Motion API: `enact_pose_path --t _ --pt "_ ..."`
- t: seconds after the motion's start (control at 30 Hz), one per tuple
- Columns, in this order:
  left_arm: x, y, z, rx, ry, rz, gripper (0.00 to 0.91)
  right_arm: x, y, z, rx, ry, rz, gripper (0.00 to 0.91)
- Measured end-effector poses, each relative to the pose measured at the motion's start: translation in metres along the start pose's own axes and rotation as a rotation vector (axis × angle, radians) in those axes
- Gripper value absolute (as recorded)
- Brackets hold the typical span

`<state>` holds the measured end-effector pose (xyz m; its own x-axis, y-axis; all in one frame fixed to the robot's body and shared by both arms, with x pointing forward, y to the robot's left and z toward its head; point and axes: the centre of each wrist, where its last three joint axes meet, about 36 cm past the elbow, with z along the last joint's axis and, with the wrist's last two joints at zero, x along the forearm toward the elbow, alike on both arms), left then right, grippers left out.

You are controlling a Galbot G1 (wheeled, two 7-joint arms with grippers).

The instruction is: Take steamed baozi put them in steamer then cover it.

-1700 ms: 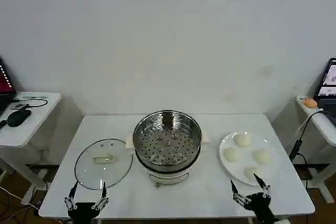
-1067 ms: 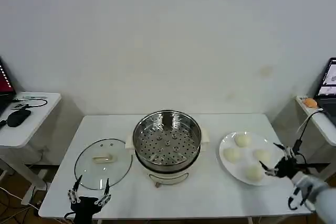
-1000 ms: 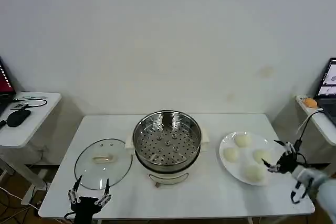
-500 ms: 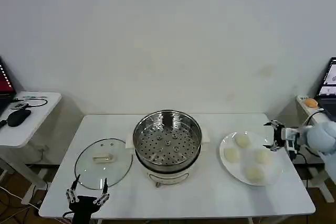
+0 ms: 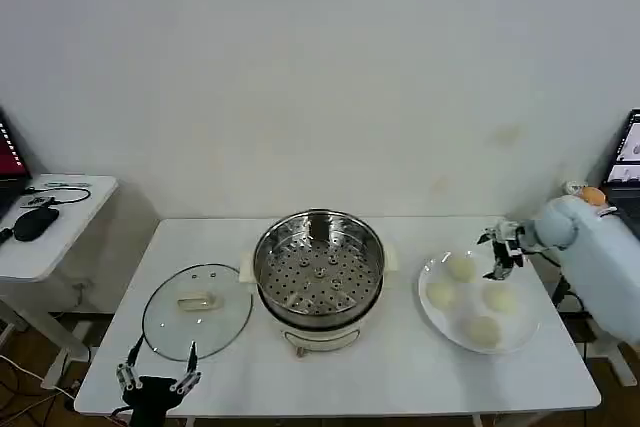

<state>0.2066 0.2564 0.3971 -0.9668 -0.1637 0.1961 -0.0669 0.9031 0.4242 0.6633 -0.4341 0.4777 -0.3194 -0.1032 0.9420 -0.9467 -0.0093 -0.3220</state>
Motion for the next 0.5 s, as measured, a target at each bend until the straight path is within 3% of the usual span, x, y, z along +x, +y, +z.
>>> enact_pose_path --t 0.5 --pt "0.002 -0.002 0.003 -0.004 0.001 -0.003 0.907 -0.032 -0.016 -0.021 0.035 0.040 -0.056 0.897"
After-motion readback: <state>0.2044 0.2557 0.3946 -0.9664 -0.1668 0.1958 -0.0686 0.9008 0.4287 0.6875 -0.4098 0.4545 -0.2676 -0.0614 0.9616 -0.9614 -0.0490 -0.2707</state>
